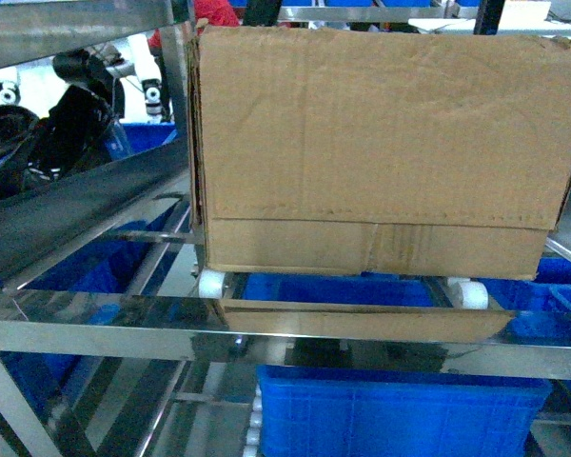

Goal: Sort boxes to right shelf from conveyor

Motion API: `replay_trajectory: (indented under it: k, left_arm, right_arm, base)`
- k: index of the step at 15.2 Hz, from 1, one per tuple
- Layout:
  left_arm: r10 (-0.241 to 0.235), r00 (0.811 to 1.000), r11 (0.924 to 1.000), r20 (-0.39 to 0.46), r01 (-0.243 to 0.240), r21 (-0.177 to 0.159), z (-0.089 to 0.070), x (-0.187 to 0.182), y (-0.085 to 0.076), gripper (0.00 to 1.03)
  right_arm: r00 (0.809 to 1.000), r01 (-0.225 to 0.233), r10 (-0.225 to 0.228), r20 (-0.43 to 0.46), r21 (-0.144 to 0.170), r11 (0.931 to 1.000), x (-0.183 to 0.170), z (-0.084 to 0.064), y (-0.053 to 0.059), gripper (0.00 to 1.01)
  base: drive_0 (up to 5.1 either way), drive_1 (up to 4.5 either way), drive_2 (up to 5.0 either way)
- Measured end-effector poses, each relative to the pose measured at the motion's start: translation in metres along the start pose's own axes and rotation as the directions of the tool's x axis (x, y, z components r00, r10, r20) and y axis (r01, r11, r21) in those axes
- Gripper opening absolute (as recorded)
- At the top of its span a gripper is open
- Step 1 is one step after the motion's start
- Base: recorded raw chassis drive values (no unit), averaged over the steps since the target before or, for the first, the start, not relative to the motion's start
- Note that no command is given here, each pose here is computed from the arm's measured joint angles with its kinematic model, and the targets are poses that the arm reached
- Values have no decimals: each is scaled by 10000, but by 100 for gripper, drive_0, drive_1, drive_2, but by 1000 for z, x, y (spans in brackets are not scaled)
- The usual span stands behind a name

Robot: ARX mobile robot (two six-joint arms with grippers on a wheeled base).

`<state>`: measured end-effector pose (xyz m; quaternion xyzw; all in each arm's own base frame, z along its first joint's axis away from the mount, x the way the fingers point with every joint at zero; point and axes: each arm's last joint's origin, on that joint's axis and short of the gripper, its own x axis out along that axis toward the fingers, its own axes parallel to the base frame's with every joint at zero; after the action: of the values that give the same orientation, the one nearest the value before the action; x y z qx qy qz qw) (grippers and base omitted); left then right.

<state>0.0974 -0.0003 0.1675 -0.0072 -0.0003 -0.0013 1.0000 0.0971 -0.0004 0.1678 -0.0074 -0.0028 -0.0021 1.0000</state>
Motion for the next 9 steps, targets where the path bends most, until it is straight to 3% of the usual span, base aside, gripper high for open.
replay_trajectory:
  k: [2,9]
  left_arm:
    - [4,10000,10000,4,-4,0,0,0,0,23]
    - [4,10000,10000,4,-4,4,0,0,0,83]
  right_arm:
    - [10000,0,0,0,0,10000,0,0,0,26]
    - [10000,-4,4,0,0,10000,0,0,0,86]
  base:
    - [0,0,0]
    - [0,0,0]
